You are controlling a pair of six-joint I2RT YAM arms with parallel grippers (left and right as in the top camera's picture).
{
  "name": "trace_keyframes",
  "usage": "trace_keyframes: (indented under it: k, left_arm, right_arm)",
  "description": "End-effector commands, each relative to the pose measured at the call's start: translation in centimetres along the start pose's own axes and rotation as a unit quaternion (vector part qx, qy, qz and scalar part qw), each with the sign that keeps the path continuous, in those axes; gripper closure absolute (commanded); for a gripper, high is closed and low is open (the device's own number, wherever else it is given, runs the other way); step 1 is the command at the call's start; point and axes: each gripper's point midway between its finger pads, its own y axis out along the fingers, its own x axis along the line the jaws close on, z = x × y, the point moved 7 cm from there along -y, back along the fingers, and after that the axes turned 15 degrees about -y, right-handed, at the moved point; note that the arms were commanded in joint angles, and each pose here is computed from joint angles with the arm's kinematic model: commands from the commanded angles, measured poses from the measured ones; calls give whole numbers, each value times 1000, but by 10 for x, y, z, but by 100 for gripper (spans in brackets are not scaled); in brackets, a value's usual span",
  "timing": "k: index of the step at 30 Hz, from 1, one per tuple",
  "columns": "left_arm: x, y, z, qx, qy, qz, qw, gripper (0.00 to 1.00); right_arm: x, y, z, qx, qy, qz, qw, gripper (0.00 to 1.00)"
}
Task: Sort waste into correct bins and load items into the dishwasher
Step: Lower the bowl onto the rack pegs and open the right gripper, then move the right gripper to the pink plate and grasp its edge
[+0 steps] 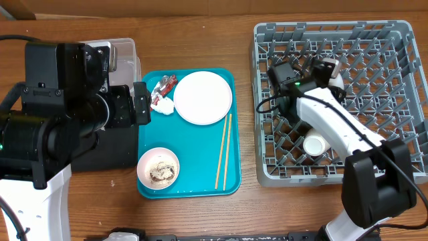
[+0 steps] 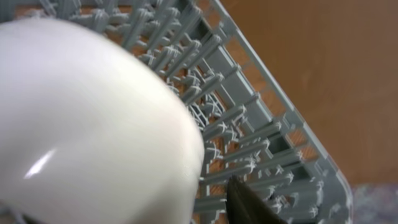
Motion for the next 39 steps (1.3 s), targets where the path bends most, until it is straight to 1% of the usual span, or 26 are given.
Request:
trace_keyframes:
  k: [1,15,22,24,25,27,29,30,31,32,33,35,36,37,39]
  left_arm:
    - [0,0,-2,-4,-9,-2,1000,0]
    - [0,0,-2,-4,-9,-2,1000,0]
    - [0,0,-2,-4,-9,-2,1000,0]
    - [0,0,-2,-4,-9,-2,1000,0]
    - [0,0,-2,-4,-9,-2,1000,0]
    - [0,0,-2,-4,-9,-2,1000,0]
    - [0,0,-2,-4,-9,-2,1000,0]
    - [0,0,-2,-4,-9,-2,1000,0]
    - [0,0,-2,-4,-9,-2,1000,0]
    - [0,0,-2,-4,-9,-2,1000,0]
    - [0,0,-2,-4,-9,-2,1000,0]
    - [0,0,-2,-4,-9,-2,1000,0]
    - [0,0,-2,-4,-9,-3,1000,0]
    - [0,0,-2,-4,-9,-3,1000,0]
    - [0,0,-2,-4,-9,-2,1000,0]
  right_arm:
    - [5,-13,0,-24,-15,8,1000,60]
    - [24,-52,5,-72,-50,-18,996,60]
    - [18,-59,-3,-90,-35,-9,995,60]
    - [13,-67,-9,-95,-18,-23,995,60]
    - [10,-74,-13,-96,-7,-44,994,59]
    - [10,-92,-19,-93,8,-108,990,53]
    - [18,-114,-22,-86,-25,-209,974,53]
    - [27,-130,-24,-87,-59,-286,952,53]
    - [36,-146,-23,-91,-89,-356,926,53]
    - [46,-164,-22,-97,-117,-434,888,53]
    - [53,-178,-20,-96,-129,-491,856,52]
    - [65,-201,-17,-75,-117,-588,797,53]
    - [71,-207,-16,-53,-101,-617,779,52]
    - [75,-208,-15,-33,-85,-627,774,52]
    - [87,-204,-12,11,-51,-623,780,50]
